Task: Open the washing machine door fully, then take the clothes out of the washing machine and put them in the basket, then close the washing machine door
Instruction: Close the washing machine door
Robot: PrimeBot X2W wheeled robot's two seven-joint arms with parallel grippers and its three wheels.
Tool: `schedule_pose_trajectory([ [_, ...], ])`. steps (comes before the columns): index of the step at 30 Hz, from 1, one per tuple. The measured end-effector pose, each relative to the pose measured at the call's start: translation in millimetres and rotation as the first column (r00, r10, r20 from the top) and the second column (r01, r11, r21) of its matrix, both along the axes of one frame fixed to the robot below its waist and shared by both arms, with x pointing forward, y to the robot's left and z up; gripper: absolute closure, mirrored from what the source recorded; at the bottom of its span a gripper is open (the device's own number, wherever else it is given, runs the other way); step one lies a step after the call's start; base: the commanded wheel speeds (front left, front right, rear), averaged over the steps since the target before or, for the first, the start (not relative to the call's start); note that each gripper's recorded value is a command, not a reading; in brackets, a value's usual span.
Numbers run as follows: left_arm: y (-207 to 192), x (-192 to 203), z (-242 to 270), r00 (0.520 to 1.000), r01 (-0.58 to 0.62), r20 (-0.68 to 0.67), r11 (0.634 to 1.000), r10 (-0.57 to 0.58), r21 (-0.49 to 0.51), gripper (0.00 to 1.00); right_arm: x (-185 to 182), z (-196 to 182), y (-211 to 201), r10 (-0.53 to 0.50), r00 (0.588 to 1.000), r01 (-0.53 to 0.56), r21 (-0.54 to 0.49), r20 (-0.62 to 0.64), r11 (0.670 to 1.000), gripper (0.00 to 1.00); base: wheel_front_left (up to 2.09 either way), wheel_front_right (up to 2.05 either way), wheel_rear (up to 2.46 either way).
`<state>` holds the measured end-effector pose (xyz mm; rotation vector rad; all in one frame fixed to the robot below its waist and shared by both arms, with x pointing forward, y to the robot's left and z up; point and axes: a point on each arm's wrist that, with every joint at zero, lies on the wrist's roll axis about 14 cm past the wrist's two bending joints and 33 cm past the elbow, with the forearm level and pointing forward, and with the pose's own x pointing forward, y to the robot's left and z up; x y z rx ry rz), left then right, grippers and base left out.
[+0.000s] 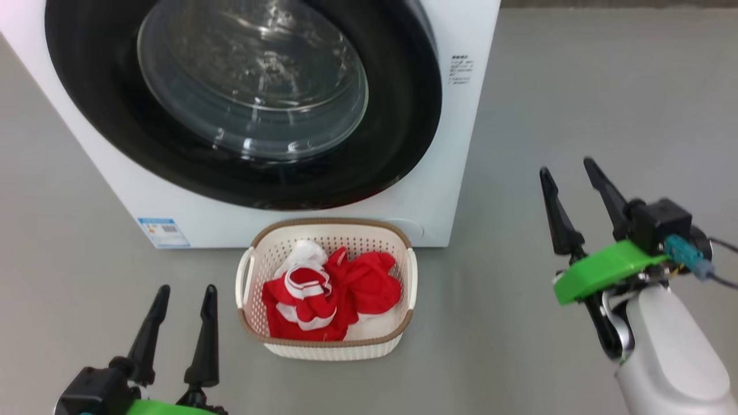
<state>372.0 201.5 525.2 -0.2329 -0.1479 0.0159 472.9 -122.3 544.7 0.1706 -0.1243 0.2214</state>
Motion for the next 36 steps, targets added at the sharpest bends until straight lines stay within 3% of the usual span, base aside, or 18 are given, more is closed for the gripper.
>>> schedule_pose_trajectory([
  [9,5.1,-17.8,6.8,1.0,-0.012,0.023,1.0,0.012,0.003,0.0,-53.1,-14.5,-31.5,-0.089,0.996,0.09,0.046,-0.025,0.995,0.0,0.0,0.0,0.0],
  [19,6.8,-33.1,3.4,1.0,-0.015,0.016,1.0,0.014,0.016,0.0,-93.0,-27.4,-40.8,-0.113,0.992,0.115,0.046,-0.048,0.992,0.0,0.0,0.0,0.0],
  [36,6.4,-39.0,5.3,1.0,-0.006,0.022,0.999,0.005,0.033,0.0,-116.6,-30.4,-51.1,-0.145,0.988,0.147,0.047,-0.045,0.988,0.0,0.0,0.0,0.0],
])
